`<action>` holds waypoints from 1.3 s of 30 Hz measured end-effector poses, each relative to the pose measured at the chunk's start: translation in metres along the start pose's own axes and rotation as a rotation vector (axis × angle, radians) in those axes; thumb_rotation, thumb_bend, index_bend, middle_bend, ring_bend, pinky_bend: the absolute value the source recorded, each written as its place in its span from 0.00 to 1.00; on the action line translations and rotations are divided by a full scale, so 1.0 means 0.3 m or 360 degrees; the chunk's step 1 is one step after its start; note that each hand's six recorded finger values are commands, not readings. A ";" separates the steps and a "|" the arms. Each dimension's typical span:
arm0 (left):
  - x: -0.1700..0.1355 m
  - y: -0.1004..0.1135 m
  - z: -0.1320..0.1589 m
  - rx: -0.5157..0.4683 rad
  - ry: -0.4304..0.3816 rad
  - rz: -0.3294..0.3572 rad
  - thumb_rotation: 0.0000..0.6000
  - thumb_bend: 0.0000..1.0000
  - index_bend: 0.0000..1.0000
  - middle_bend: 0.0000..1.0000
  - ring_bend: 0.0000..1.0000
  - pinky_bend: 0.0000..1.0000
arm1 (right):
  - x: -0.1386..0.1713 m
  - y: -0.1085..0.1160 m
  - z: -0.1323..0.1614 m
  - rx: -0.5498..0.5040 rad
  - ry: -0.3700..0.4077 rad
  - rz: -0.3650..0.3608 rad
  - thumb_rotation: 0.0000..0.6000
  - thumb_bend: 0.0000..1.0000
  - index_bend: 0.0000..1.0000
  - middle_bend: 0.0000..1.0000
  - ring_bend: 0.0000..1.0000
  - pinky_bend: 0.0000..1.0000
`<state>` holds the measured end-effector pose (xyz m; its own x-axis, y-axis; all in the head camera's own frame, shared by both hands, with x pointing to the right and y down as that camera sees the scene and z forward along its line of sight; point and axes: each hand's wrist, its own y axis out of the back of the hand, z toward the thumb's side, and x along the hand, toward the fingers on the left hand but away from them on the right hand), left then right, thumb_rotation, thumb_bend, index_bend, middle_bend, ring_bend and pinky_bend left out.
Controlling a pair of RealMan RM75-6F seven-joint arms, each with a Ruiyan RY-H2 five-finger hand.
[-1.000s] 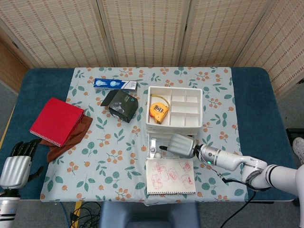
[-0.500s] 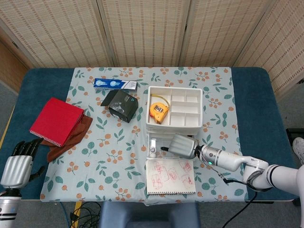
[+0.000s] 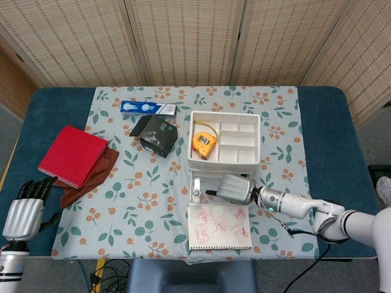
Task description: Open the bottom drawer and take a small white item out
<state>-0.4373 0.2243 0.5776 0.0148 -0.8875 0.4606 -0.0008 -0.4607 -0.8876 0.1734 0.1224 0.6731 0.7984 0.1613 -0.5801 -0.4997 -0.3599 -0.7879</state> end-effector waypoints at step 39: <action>0.016 -0.005 0.026 0.0013 -0.0018 -0.0018 1.00 0.23 0.10 0.16 0.17 0.11 | 0.004 -0.014 -0.050 -0.0082 0.0112 -0.0067 1.00 0.22 0.28 0.84 1.00 0.98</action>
<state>-0.4294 0.2209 0.5810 0.0263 -0.8821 0.4703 0.0078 -0.4703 -0.8825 0.1816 0.1104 0.6789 0.8408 0.1131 -0.5294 -0.4487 -0.4015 -0.7984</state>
